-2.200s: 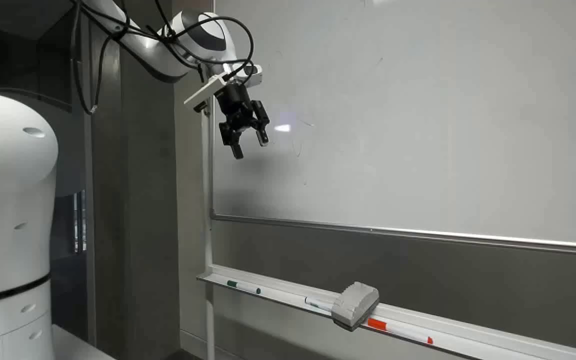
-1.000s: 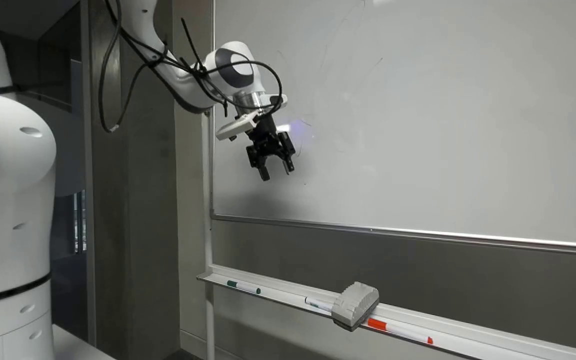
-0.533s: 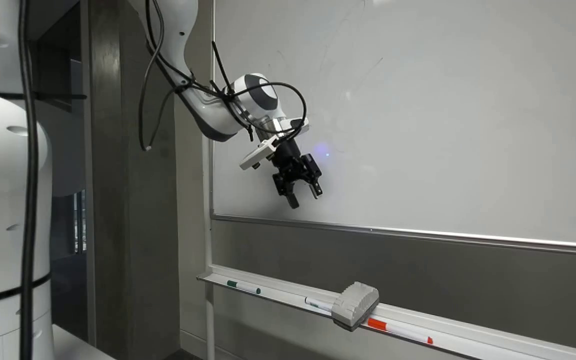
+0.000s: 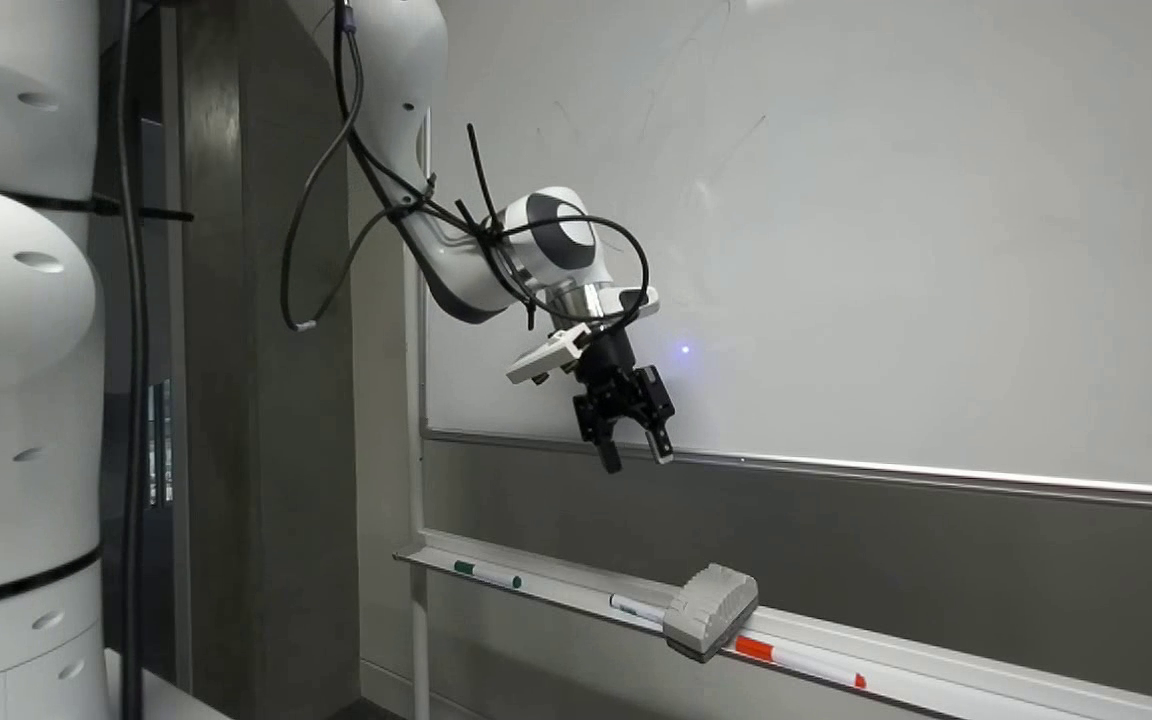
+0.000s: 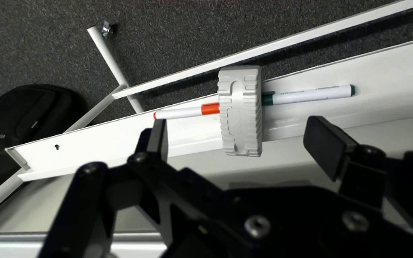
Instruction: Move the grey eraser to the left
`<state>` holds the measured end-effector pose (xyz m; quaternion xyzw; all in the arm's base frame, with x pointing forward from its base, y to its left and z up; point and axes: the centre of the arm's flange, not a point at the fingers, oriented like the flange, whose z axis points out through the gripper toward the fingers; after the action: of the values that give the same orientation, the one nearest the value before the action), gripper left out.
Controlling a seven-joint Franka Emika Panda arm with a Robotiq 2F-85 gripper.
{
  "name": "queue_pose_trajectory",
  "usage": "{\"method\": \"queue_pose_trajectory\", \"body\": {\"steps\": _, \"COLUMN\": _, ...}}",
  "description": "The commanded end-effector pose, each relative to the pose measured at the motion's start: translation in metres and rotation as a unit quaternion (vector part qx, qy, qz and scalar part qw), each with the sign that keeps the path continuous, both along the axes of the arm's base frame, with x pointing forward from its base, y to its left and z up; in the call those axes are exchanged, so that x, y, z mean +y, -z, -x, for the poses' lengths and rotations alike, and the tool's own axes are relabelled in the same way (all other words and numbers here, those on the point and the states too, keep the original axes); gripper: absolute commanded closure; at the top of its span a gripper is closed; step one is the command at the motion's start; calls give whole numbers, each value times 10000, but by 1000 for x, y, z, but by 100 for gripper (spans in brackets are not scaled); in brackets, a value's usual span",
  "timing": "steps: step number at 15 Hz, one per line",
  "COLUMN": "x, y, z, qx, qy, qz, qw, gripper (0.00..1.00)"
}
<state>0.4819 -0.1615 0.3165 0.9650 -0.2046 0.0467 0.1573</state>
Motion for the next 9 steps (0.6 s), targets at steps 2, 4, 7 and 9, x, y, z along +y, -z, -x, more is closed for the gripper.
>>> {"method": "queue_pose_trajectory", "body": {"steps": 2, "x": -17, "y": 53, "z": -10, "qx": 173, "qy": -231, "qz": -404, "qw": 9988, "gripper": 0}}
{"method": "queue_pose_trajectory", "body": {"steps": 4, "x": -9, "y": 47, "z": -1, "qx": 161, "qy": -147, "qz": -375, "qw": 9991, "gripper": 0}}
{"method": "queue_pose_trajectory", "body": {"steps": 7, "x": -10, "y": 56, "z": -2, "qx": 197, "qy": -230, "qz": -499, "qw": 9983, "gripper": 0}}
{"method": "queue_pose_trajectory", "body": {"steps": 9, "x": -10, "y": 55, "z": -3, "qx": 181, "qy": -234, "qz": -493, "qw": 9983, "gripper": 0}}
